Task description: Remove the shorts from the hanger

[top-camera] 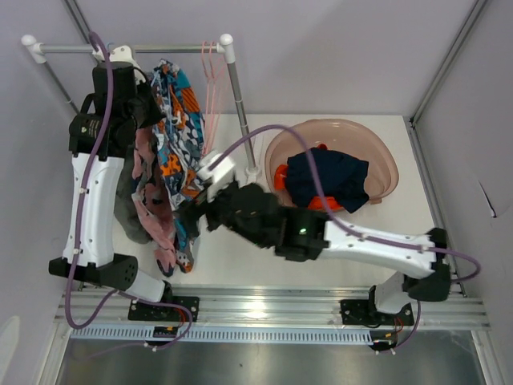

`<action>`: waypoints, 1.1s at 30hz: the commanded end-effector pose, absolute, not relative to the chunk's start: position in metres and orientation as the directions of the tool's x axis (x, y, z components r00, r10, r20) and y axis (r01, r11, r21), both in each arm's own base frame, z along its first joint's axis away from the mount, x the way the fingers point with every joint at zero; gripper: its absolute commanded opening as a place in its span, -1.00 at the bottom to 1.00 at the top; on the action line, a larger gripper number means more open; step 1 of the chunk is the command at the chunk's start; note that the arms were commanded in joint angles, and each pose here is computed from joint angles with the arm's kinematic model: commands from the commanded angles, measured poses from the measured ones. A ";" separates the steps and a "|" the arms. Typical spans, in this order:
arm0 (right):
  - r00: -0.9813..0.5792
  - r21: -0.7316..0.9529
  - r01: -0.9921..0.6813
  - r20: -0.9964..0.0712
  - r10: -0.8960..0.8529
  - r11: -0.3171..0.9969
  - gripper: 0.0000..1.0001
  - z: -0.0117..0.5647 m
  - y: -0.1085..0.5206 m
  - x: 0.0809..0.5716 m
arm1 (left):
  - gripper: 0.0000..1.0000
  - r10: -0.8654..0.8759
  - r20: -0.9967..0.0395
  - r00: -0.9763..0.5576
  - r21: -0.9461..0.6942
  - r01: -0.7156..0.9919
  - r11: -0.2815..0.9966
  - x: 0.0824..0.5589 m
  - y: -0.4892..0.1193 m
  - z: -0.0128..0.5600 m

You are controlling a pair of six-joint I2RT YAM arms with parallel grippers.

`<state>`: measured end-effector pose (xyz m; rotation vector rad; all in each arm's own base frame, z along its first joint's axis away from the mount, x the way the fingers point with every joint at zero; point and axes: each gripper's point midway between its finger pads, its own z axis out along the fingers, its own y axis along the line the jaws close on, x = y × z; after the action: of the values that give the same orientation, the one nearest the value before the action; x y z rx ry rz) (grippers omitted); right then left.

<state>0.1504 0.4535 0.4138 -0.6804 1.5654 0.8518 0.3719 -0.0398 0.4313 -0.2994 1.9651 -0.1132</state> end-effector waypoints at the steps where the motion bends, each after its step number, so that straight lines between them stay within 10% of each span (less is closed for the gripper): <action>1: -0.116 0.135 -0.818 -0.991 0.070 0.559 0.99 0.424 0.493 0.133 | -1.00 -0.304 -0.912 -0.273 -0.284 -0.113 0.952 0.354 -0.044 0.462; 18: -0.035 0.045 -0.644 -0.999 0.029 0.764 0.95 0.367 0.549 0.169 | -1.00 -0.285 -0.921 -0.265 -0.277 -0.067 0.959 0.304 -0.041 0.465; 20: -0.034 0.049 -0.630 -0.999 0.036 0.775 0.78 0.365 0.545 0.171 | -1.00 -0.286 -0.922 -0.260 -0.280 -0.061 0.958 0.301 -0.041 0.468; 24: -0.044 0.035 -0.655 -0.999 0.008 0.755 -1.00 0.352 0.544 0.163 | -1.00 -0.293 -0.922 -0.254 -0.287 -0.061 0.956 0.301 -0.041 0.469; 33: -0.151 0.038 -0.683 -0.984 -0.090 0.730 -1.00 0.265 0.518 0.067 | -1.00 -0.258 -0.944 -0.206 -0.237 -0.119 0.964 0.321 -0.029 0.478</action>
<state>0.1097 0.5331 0.2703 -0.6618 1.6275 0.5312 0.3079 -0.0366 0.4386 -0.2718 1.9357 -0.1587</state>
